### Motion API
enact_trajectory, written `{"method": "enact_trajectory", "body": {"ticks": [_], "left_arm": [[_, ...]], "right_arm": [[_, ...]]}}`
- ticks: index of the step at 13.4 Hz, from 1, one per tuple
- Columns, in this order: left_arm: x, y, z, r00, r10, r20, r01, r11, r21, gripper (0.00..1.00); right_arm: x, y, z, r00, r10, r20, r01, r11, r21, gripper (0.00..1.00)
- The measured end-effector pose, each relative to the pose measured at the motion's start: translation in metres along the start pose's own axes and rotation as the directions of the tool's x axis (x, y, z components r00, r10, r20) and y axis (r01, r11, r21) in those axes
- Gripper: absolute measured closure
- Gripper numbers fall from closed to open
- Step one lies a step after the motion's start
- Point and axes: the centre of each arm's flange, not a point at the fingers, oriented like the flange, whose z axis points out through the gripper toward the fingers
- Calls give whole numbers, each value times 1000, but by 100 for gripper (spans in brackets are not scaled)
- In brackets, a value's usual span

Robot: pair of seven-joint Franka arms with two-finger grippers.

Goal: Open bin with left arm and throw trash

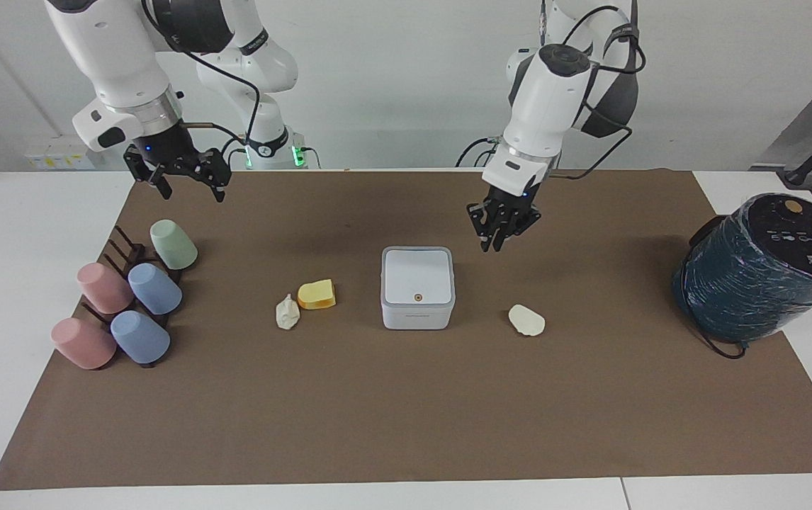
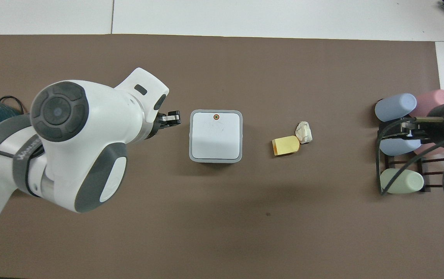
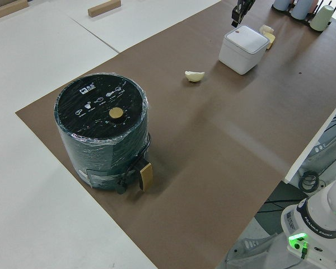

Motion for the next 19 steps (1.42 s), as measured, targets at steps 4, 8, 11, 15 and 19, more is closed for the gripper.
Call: {"method": "enact_trajectory", "body": {"ticks": [4, 8, 11, 15, 19], "left_arm": [[0, 25, 31, 999, -34, -35, 32, 997, -65, 76], [-8, 49, 34, 997, -50, -63, 42, 991, -125, 77], [-11, 57, 50, 997, -51, -60, 43, 990, -132, 83], [-19, 69, 85, 998, -38, -46, 31, 991, -132, 83], [-24, 73, 97, 999, -29, -31, 25, 992, -125, 83]], "right_arm": [[2, -14, 52, 998, -12, -61, 13, 1000, 10, 0], [24, -52, 133, 998, 1, -61, 1, 1000, 23, 0], [46, -56, 197, 995, 10, -101, -6, 999, 38, 0], [48, -73, 251, 995, -14, -95, 18, 999, 41, 2], [40, -81, 261, 996, -30, -89, 33, 999, 40, 23]]}}
